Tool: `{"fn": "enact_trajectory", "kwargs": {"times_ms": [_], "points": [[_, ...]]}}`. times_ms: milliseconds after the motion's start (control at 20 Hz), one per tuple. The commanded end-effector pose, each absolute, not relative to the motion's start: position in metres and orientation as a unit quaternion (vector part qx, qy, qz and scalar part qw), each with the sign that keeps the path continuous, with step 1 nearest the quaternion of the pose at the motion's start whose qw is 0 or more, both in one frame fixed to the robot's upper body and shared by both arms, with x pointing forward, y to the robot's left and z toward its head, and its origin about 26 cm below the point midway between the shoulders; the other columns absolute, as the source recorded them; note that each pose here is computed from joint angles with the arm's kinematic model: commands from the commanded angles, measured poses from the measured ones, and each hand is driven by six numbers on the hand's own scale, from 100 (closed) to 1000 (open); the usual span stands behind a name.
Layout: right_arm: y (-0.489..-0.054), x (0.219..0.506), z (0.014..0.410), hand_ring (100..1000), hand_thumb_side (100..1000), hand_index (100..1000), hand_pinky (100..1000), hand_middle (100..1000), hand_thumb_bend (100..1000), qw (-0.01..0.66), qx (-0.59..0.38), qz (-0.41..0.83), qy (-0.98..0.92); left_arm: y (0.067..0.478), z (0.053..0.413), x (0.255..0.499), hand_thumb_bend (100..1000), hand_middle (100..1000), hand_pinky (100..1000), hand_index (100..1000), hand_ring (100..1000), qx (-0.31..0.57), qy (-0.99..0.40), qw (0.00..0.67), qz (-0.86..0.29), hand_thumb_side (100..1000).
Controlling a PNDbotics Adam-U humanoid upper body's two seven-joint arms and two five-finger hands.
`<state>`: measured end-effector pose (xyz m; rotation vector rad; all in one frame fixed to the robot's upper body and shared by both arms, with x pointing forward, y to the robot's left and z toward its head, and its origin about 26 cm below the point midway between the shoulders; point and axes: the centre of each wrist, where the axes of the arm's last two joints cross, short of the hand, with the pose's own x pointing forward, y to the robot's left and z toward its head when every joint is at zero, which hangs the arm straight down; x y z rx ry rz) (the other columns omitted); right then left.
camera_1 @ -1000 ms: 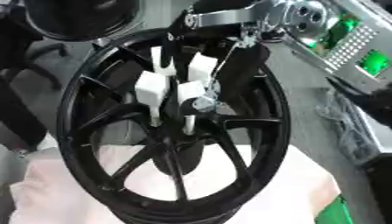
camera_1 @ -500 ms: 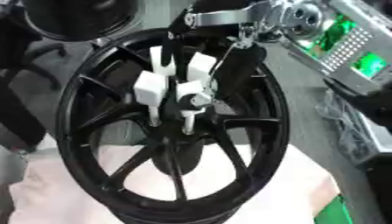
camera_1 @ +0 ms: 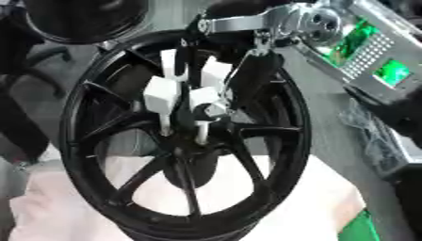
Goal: Pull the pin out of the wheel hub.
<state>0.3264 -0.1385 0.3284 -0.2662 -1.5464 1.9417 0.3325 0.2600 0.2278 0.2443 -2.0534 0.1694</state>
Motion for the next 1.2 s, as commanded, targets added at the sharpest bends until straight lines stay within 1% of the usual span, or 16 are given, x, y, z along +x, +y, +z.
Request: {"fn": "enact_trajectory", "kwargs": {"times_ms": [50,750,1200], "points": [[-0.140,0.327,0.335,114,200,715,100,595,440,0.314,-0.112,0.738,-0.588,0.261,0.237,0.330,486,818,736,697,807,0.103,-0.861,0.495,0.062,572],[-0.142,0.334,0.329,116,181,722,100,618,434,0.319,-0.118,0.739,-0.582,0.260,0.237,0.330,484,818,736,697,808,0.100,-0.860,0.496,0.060,573],[-0.142,0.337,0.326,109,180,718,100,613,430,0.323,-0.122,0.739,-0.578,0.259,0.237,0.330,483,815,736,697,808,0.098,-0.861,0.496,0.059,574]]}}
